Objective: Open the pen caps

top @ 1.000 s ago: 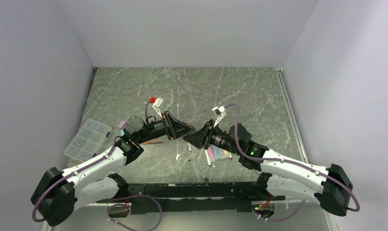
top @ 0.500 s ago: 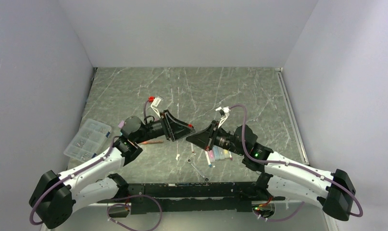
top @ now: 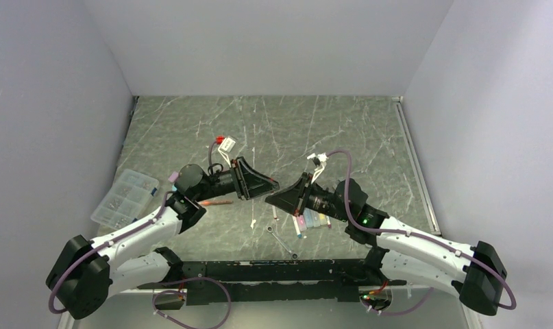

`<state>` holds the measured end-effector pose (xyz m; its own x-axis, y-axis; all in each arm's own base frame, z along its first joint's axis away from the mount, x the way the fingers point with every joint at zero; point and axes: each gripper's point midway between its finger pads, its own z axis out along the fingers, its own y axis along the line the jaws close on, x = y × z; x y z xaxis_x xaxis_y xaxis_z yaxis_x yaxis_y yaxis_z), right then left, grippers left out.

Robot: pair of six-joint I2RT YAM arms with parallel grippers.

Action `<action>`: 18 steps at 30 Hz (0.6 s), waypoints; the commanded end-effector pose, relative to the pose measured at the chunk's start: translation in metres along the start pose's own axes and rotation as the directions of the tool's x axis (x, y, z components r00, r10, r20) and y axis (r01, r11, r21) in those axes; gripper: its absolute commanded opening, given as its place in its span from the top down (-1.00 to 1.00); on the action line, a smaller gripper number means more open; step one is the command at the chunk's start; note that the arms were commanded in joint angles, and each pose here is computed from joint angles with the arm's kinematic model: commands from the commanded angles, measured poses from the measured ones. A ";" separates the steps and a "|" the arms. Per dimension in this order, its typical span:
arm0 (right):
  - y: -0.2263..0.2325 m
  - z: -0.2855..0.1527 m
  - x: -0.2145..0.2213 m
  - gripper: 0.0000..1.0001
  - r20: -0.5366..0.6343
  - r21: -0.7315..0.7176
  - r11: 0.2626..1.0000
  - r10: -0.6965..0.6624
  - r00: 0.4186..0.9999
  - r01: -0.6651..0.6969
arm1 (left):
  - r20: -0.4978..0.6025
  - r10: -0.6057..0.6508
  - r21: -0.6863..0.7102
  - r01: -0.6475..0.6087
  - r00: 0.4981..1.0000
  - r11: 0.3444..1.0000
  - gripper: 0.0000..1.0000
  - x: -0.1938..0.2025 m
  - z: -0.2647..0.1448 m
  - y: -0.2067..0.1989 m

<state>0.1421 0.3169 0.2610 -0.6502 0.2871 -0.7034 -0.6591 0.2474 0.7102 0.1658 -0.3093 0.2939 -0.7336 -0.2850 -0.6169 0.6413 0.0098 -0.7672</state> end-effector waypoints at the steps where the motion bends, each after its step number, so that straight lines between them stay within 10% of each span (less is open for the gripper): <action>1: 0.011 -0.003 -0.012 1.00 0.047 -0.037 0.999 -0.010 0.999 0.012 | -0.002 0.047 0.076 -0.047 0.999 0.996 0.26 -0.009 0.003 -0.023; 9: 0.005 -0.004 -0.015 1.00 0.071 -0.009 1.000 -0.009 0.997 0.009 | -0.037 0.033 0.069 -0.030 0.999 0.997 0.34 0.000 0.002 -0.019; 18: 0.001 -0.003 -0.014 1.00 0.065 0.008 1.000 -0.015 0.998 0.014 | -0.038 0.035 0.062 -0.033 0.999 0.998 1.00 0.001 0.002 -0.018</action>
<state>0.1428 0.3126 0.2609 -0.6434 0.3018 -0.7035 -0.6563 0.2555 0.7099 0.1626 -0.3105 0.2878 -0.7481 -0.2552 -0.6126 0.6317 0.0092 -0.7752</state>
